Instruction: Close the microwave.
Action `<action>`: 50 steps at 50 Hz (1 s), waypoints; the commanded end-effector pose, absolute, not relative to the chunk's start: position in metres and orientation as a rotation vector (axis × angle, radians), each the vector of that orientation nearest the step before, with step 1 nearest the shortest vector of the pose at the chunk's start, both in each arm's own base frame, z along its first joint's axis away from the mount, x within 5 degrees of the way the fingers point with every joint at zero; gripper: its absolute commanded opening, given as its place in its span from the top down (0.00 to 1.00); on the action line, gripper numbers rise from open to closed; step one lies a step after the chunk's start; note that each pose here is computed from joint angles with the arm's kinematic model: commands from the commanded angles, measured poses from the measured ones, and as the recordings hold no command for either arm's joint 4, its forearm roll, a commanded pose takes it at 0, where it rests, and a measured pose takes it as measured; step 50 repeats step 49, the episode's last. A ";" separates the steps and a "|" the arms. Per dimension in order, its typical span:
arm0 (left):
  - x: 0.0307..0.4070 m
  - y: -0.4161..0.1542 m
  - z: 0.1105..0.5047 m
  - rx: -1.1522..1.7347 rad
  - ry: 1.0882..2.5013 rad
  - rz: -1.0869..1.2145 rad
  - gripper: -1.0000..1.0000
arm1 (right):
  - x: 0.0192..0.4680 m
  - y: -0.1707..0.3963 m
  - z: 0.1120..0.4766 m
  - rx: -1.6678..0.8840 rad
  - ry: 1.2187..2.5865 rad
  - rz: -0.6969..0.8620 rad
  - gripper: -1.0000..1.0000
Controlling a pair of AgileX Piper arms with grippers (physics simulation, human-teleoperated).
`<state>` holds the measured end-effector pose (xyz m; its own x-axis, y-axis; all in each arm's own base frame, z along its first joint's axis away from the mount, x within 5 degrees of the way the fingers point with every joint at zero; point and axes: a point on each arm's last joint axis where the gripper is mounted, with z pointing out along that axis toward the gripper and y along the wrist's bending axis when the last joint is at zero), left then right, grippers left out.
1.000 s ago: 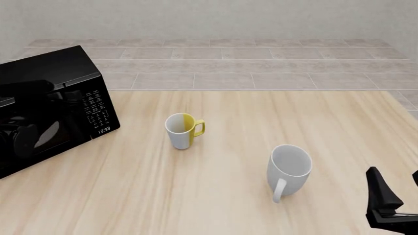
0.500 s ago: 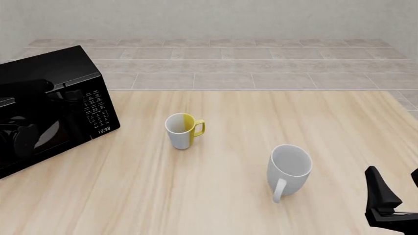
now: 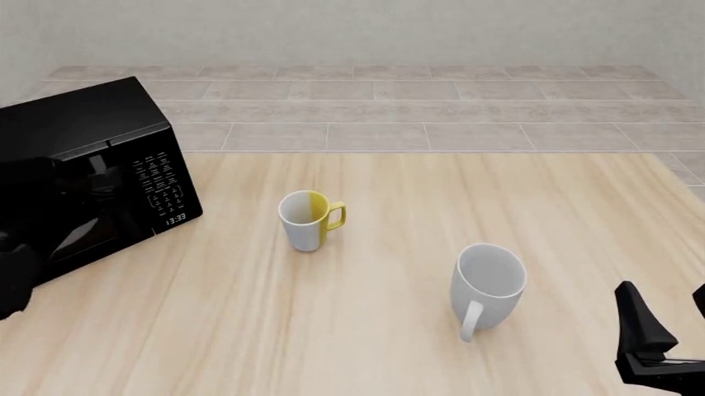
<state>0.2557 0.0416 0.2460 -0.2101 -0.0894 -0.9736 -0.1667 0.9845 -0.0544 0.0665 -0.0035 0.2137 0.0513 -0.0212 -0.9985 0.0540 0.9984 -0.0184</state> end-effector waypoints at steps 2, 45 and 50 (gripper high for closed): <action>0.194 0.019 0.266 -0.125 1.696 0.039 0.00 | 0.065 -0.003 0.214 0.023 1.517 -0.057 0.00; 0.054 0.001 0.255 -0.127 1.575 -0.101 0.00 | 0.077 -0.002 0.216 -0.003 1.513 -0.038 0.00; 0.048 0.001 0.255 -0.107 1.561 -0.072 0.00 | 0.075 -0.002 0.216 -0.004 1.515 -0.038 0.00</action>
